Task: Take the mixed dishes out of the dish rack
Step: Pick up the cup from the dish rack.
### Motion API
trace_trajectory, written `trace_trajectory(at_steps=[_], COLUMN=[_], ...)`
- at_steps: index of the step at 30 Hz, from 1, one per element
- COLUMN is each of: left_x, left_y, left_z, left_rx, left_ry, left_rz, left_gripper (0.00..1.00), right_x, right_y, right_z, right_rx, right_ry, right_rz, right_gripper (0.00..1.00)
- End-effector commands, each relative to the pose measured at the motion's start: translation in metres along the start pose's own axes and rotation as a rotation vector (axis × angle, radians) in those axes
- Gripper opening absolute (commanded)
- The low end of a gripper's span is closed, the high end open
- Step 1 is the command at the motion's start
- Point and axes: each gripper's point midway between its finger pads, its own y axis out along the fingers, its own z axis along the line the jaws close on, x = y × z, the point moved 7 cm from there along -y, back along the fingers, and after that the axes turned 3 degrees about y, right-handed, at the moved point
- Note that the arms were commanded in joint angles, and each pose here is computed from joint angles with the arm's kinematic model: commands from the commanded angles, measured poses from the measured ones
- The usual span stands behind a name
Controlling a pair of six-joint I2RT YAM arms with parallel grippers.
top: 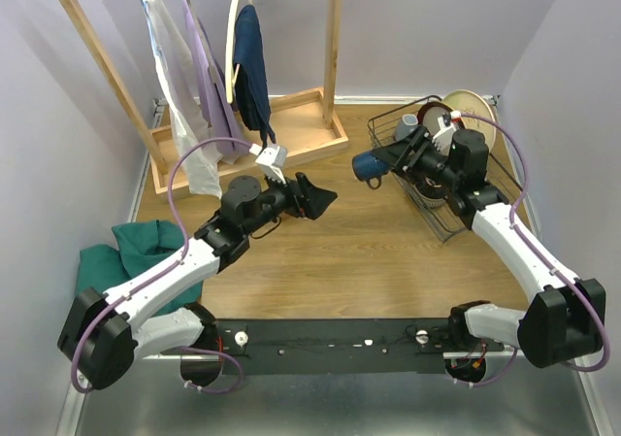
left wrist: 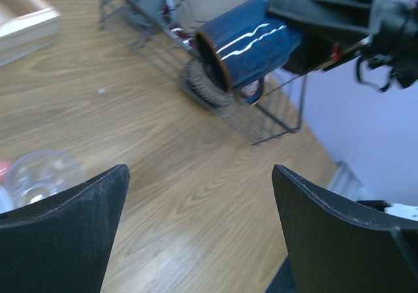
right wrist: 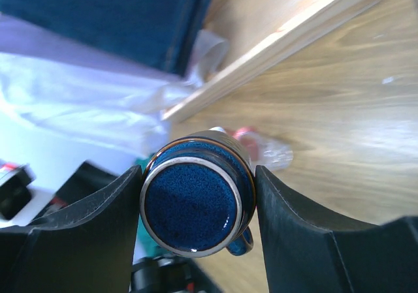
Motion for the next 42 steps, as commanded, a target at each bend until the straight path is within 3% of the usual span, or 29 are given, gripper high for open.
trace_trajectory(at_steps=[1, 12, 21, 24, 25, 33, 36, 37, 39, 40, 42], left_x=[0.025, 0.019, 0.013, 0.011, 0.011, 0.009, 0.009, 0.009, 0.007, 0.007, 0.005], left_y=[0.015, 0.044, 0.055, 0.056, 0.056, 0.052, 0.051, 0.05, 0.049, 0.048, 0.046], left_z=[-0.038, -0.055, -0.068, -0.072, -0.072, -0.07, -0.069, -0.068, -0.066, -0.065, -0.061], left_rx=[-0.213, -0.337, -0.423, -0.458, -0.466, -0.467, -0.449, -0.443, -0.425, -0.417, -0.379], left_ry=[-0.043, -0.174, -0.243, -0.283, -0.294, -0.309, -0.298, -0.295, -0.283, -0.278, -0.259], left_rz=[-0.088, -0.071, -0.058, -0.071, -0.076, -0.096, -0.099, -0.1, -0.096, -0.092, -0.08], left_gripper=[0.99, 0.96, 0.83, 0.72, 0.6, 0.2, 0.08, 0.01, 0.0, 0.0, 0.0], right_x=[-0.008, -0.029, -0.04, -0.041, -0.042, -0.049, -0.05, -0.051, -0.051, -0.052, -0.049], right_y=[-0.017, -0.028, -0.03, -0.031, -0.031, -0.033, -0.034, -0.034, -0.035, -0.034, -0.036], right_z=[0.035, 0.03, 0.022, 0.02, 0.02, 0.011, 0.009, 0.007, 0.008, 0.005, 0.008], right_rx=[0.252, 0.362, 0.389, 0.388, 0.389, 0.368, 0.355, 0.346, 0.341, 0.323, 0.315], right_ry=[0.092, 0.189, 0.244, 0.256, 0.254, 0.276, 0.271, 0.266, 0.25, 0.238, 0.211], right_rz=[0.043, 0.114, 0.148, 0.152, 0.156, 0.155, 0.149, 0.151, 0.147, 0.149, 0.133], right_gripper=[0.17, 0.17, 0.17, 0.17, 0.16, 0.18, 0.29, 0.39, 0.52, 0.63, 0.73])
